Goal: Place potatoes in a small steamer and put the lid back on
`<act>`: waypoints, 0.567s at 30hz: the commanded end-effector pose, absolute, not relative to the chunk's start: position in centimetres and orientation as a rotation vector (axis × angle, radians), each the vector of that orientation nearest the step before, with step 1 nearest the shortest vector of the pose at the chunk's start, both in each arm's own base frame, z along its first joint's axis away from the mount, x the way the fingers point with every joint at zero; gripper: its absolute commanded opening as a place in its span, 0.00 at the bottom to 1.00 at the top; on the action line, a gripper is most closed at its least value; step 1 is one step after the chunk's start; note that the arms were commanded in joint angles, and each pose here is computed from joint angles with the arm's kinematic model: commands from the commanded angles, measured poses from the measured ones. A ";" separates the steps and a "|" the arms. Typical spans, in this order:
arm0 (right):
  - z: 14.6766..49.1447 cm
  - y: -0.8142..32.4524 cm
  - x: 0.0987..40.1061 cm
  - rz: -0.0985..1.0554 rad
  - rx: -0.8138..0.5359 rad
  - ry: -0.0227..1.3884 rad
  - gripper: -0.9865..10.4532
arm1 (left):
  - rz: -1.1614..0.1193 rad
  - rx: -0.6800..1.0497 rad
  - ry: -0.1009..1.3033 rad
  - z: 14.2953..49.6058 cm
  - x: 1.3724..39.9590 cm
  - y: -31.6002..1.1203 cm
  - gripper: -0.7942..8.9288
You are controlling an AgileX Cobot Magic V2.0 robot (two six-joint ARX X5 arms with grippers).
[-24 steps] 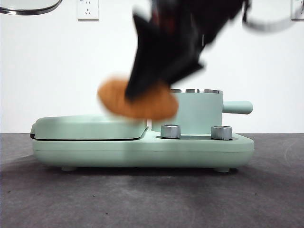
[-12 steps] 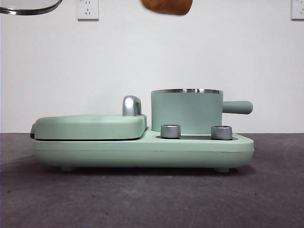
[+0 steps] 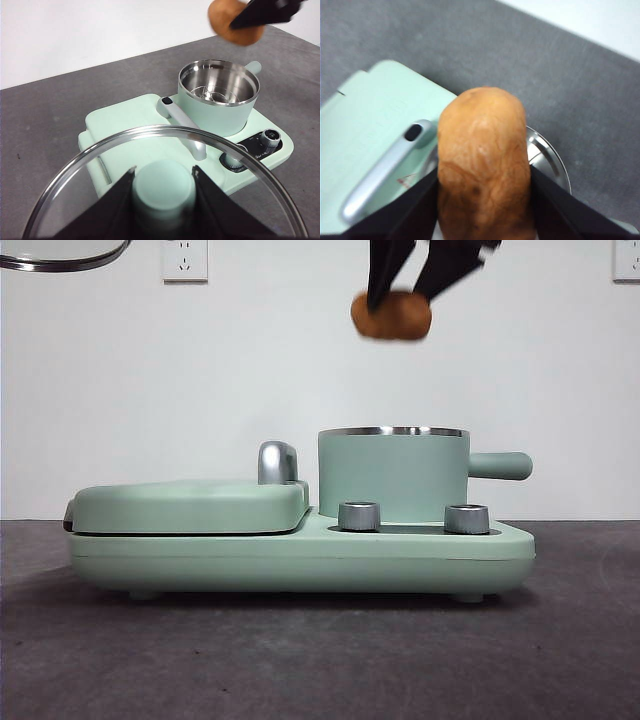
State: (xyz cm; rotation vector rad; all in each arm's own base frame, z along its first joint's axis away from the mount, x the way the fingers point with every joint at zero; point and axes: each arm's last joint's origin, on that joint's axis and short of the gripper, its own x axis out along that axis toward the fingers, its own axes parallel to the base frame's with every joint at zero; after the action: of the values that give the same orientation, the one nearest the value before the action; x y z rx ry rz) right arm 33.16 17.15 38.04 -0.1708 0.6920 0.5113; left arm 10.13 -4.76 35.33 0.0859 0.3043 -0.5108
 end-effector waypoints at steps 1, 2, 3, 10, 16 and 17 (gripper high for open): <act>36.6 17.8 35.0 0.514 -0.191 0.720 0.27 | -0.512 0.075 0.260 36.1 10.0 -4.7 0.10; 36.0 17.8 35.5 0.508 -0.192 0.737 0.27 | -0.512 0.075 0.260 36.1 10.0 -4.7 0.10; 35.4 17.9 35.9 0.508 -0.193 0.752 0.27 | -0.512 0.075 0.260 36.1 10.0 -4.7 0.10; 31.5 18.7 37.9 0.508 -0.222 0.855 0.27 | -0.512 0.075 0.260 36.1 10.0 -4.7 0.10; 28.3 19.3 39.2 0.499 -0.246 0.938 0.27 | -0.513 0.076 0.260 36.1 10.0 -4.7 0.10; 28.1 19.3 39.3 0.494 -0.251 0.946 0.27 | -0.513 0.076 0.259 36.1 10.0 -4.7 0.10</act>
State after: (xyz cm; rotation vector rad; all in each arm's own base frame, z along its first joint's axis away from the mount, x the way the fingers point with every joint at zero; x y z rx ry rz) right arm 38.84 18.88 28.09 -0.2406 0.9570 0.4881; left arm 10.13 -4.76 35.33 0.0859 0.3043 -0.5108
